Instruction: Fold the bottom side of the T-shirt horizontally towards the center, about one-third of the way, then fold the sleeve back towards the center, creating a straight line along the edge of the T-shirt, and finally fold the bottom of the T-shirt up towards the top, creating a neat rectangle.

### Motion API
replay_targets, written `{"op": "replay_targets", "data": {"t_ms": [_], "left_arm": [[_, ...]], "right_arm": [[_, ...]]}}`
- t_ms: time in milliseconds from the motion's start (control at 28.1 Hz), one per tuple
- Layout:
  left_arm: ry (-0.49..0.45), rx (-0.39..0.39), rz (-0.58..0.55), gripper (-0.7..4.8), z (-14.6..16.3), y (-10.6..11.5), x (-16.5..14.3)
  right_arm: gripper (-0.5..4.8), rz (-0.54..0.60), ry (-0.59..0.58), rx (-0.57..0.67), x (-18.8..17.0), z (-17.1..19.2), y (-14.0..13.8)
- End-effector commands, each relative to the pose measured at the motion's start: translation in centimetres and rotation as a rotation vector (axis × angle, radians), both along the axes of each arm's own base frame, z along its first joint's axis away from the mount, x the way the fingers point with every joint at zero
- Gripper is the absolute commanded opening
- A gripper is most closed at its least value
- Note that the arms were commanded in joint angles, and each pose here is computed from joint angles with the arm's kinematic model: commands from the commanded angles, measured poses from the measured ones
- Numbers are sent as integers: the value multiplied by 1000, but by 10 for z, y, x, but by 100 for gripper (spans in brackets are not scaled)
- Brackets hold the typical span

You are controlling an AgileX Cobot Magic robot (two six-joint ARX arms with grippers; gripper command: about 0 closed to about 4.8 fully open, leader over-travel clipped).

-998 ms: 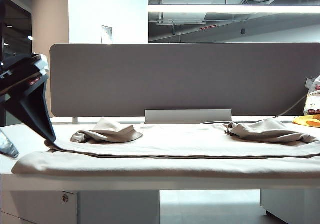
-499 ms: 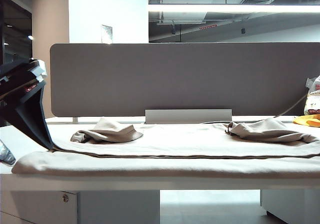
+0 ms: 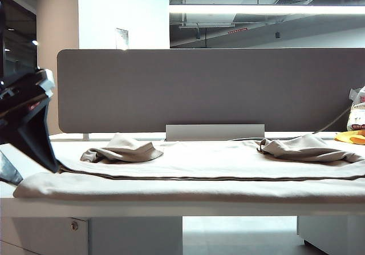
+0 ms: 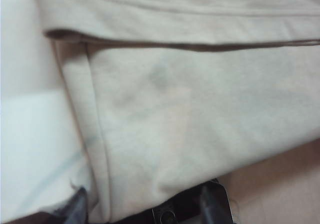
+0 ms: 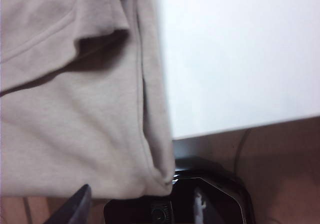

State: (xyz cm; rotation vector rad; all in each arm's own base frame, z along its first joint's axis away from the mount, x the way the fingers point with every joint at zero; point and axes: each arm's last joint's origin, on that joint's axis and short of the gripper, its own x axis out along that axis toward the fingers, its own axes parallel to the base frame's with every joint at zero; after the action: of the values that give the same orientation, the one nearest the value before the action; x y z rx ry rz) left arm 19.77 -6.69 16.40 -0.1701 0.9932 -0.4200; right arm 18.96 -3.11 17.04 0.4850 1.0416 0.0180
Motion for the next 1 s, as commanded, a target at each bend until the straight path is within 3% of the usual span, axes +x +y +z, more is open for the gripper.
{"op": "replay_targets", "data": {"t_ms": [36,356,534,713,820,998], "left_arm": [[-7,-6,6,303,-1,-1,3],[-6,-12,16,301,-4,-2,6],[-19,-15,16,243,-3,-2,7],[-32,-19,17,183,-3,-2,8],[-37,-20,17,144,-2,-2,8],[-39,-21,16,62,-4,-3,10]], "right_arm": [[256,-8,-6,-7,3,-1,-1],[256,-8,37,2,11,-15,-3],[249,3,48,25,15,-20,-3],[144,11,32,35,17,-21,-3],[132,13,22,37,18,-20,-3],[63,17,9,39,19,-19,-3]]}}
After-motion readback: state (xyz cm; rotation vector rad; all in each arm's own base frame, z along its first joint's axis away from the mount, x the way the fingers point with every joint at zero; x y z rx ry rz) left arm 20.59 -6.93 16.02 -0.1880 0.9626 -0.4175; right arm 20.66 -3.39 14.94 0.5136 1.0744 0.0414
